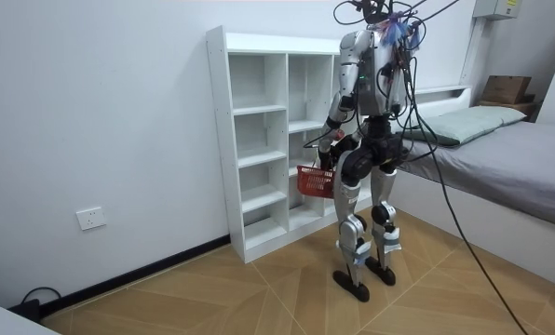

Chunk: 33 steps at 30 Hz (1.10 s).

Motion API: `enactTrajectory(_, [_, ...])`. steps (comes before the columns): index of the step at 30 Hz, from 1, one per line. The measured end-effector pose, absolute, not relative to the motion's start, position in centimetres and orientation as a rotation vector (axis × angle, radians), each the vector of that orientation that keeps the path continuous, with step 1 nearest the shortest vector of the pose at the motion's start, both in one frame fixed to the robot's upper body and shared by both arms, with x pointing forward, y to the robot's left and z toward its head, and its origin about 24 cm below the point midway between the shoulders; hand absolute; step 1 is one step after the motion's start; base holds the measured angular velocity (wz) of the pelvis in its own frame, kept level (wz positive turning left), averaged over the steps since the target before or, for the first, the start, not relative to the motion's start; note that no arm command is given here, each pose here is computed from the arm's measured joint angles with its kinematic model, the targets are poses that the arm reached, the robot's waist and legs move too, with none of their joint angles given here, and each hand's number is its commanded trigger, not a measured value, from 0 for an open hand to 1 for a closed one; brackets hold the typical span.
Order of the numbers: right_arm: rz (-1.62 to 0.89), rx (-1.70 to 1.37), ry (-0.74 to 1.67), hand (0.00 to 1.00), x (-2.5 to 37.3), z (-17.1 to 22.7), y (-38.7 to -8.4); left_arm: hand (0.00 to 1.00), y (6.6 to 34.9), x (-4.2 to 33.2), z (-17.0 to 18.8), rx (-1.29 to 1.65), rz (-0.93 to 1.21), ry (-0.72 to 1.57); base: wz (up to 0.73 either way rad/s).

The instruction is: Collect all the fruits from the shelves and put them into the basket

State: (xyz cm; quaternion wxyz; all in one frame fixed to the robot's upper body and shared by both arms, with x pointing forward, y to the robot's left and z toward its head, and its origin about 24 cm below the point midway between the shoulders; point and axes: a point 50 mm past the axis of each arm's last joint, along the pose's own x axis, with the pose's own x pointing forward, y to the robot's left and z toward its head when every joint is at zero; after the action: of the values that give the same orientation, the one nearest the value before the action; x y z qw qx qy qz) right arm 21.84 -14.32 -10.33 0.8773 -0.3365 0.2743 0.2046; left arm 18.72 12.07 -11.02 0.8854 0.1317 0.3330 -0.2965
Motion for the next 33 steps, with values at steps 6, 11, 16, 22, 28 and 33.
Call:
enactTrajectory(6, [0.457, -0.720, 0.595, 1.00, 21.48, -10.77, -14.36, 1.00, 11.89, 18.68, -10.99, 0.282, -0.630, 0.684, 0.00])
enactTrajectory(11, [0.468, -0.730, 0.623, 1.00, 20.98, -11.26, -14.57, 1.00, 11.67, 18.77, -10.79, 0.310, -0.666, 0.655, 0.00])
enactTrajectory(16, [0.473, -0.737, 0.619, 1.00, 20.97, -11.26, -14.47, 1.00, 11.53, 18.97, -10.65, 0.311, -0.669, 0.643, 0.03])
enactTrajectory(22, [0.492, -0.751, 0.597, 1.00, 21.01, -11.18, -14.20, 1.00, 11.28, 19.17, -10.38, 0.308, -0.673, 0.620, 0.00])
enactTrajectory(28, [0.497, -0.749, 0.592, 1.00, 21.04, -11.16, -13.92, 1.00, 11.08, 19.30, -10.14, 0.342, -0.694, 0.586, -0.01])
enactTrajectory(33, [0.505, -0.758, 0.594, 0.78, 20.94, -11.25, -13.87, 1.00, 11.06, 19.28, -10.14, 0.369, -0.704, 0.579, -0.02])
